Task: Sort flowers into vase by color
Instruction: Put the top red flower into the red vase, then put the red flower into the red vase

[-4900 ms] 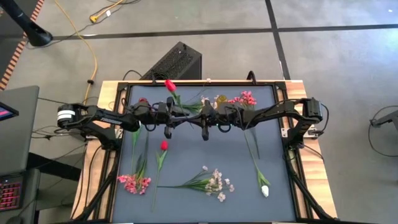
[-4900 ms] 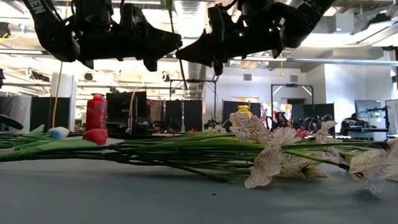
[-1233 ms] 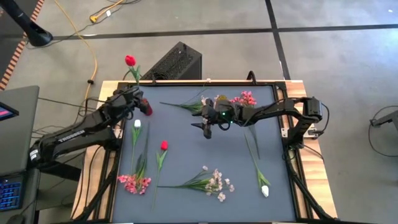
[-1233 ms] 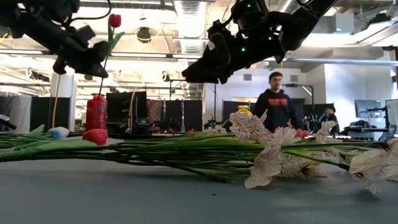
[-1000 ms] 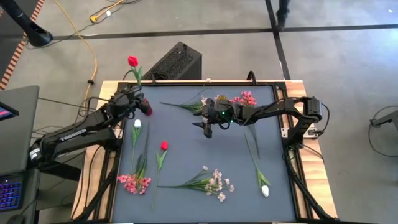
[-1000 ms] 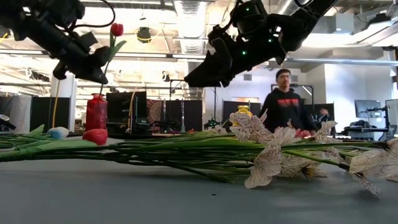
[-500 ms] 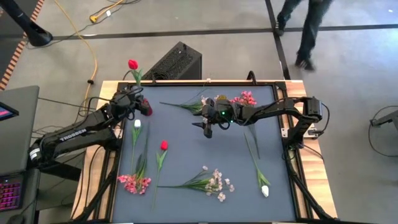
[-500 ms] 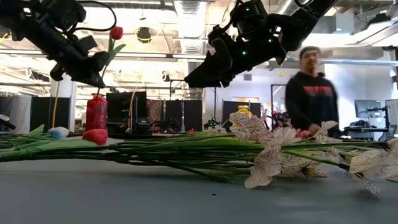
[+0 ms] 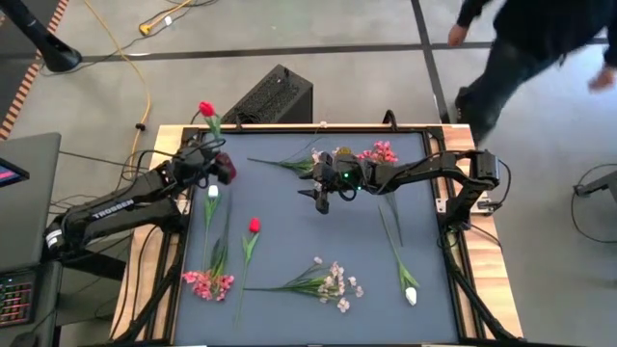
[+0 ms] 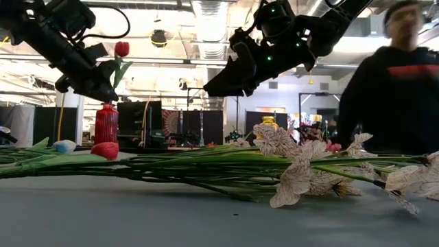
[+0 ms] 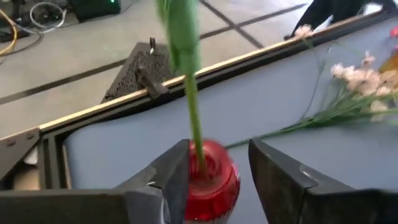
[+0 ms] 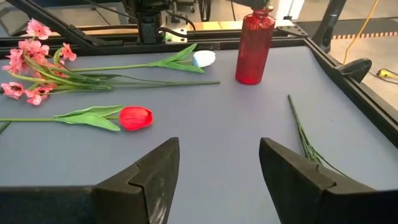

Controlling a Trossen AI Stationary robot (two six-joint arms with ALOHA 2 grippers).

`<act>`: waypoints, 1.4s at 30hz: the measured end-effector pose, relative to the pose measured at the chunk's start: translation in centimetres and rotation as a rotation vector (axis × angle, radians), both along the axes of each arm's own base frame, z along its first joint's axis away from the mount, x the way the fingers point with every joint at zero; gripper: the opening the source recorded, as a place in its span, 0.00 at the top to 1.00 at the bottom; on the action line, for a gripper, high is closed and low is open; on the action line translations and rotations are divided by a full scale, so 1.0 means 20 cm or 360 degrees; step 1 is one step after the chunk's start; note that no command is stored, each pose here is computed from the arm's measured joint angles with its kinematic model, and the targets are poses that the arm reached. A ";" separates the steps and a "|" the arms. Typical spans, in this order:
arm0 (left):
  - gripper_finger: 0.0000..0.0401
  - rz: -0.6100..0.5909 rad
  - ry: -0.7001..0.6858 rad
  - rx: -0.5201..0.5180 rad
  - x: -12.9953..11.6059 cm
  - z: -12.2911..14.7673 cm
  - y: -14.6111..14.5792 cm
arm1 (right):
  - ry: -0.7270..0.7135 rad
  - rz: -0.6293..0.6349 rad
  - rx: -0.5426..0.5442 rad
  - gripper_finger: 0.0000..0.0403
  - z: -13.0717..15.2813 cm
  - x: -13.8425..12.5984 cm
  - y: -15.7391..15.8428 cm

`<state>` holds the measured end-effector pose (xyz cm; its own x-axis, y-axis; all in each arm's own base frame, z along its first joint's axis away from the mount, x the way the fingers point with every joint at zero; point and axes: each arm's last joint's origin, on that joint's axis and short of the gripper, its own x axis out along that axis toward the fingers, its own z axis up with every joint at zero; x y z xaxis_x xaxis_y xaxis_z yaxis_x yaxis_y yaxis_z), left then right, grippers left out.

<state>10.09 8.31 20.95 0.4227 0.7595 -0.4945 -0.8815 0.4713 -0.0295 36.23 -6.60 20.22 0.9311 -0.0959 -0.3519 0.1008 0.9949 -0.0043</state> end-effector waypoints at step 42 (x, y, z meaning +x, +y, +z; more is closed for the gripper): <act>0.55 -0.0972 0.0228 -0.1353 0.25 0.11 -0.48 | -0.0002 -0.0003 0.0010 0.38 0.00 0.00 0.00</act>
